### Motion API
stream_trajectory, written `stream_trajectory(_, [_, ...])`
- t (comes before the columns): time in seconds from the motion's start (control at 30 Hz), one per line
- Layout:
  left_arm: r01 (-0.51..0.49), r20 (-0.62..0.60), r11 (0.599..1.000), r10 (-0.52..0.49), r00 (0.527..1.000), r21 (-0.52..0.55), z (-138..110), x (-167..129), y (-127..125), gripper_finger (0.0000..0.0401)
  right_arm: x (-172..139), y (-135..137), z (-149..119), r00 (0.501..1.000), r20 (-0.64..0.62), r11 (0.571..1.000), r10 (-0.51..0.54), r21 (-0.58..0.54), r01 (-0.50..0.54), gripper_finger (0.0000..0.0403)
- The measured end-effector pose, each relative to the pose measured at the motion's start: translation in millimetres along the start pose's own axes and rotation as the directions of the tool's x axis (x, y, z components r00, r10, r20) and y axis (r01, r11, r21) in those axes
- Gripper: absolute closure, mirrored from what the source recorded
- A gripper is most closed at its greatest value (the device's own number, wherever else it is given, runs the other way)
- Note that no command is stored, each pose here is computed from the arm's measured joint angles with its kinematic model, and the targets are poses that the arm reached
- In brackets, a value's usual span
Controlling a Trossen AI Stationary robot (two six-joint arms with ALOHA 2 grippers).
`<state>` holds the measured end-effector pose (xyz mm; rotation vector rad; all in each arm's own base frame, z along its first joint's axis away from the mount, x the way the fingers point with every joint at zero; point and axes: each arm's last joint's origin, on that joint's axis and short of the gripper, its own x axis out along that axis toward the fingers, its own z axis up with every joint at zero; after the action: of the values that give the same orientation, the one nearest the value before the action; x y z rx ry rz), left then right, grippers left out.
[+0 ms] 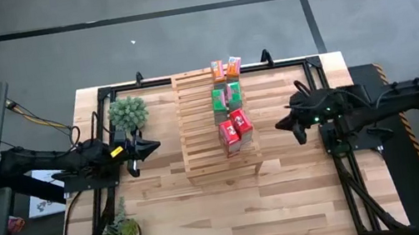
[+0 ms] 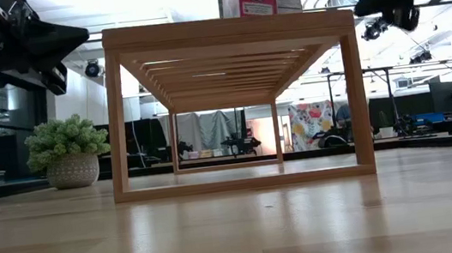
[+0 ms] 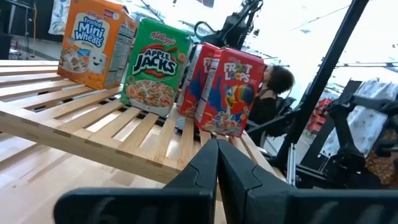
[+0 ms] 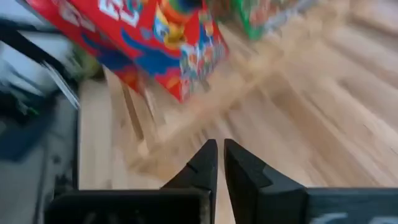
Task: Stack cereal on shelf
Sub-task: Return to Home Position
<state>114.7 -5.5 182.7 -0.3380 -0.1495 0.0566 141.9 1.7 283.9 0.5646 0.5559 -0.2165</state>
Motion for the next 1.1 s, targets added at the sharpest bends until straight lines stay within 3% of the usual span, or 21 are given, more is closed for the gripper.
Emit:
stream_trajectory(0.1, [0.000,-0.001,1.000,0.000,1.000,0.000,0,0,0,0.0400,10,-19,-19,0.984,0.160,0.997,0.077,-0.017,-0.075,0.0387])
stream_trajectory(0.23, [0.000,-0.001,1.000,0.000,1.000,0.001,0,0,0,0.0400,24,-46,-47,0.948,0.281,0.989,0.146,-0.028,-0.144,0.0397])
stream_trajectory(0.37, [0.000,-0.001,1.000,0.000,1.000,0.001,0,0,0,0.0400,31,-58,-66,0.891,0.393,0.972,0.227,-0.040,-0.230,0.0402])
stream_trajectory(0.47, [-0.001,-0.002,1.000,0.001,1.000,0.000,0,0,0,0.0399,33,-61,-76,0.858,0.457,0.970,0.237,-0.055,-0.238,0.0402])
stream_trajectory(0.7, [-0.001,-0.005,1.000,0.001,1.000,0.001,0,0,0,0.0398,44,-69,-99,0.877,0.453,0.987,0.161,-0.078,-0.141,0.0402])
stream_trajectory(0.9, [-0.003,-0.009,1.000,0.003,1.000,0.002,-1,0,0,0.0398,47,-71,-107,0.916,0.378,0.984,0.132,-0.160,-0.076,0.0403])
stream_trajectory(1.1, [-0.003,-0.010,1.000,0.003,1.000,0.002,-1,0,0,0.0398,49,-71,-107,0.922,0.365,0.970,0.128,-0.240,-0.039,0.0403])
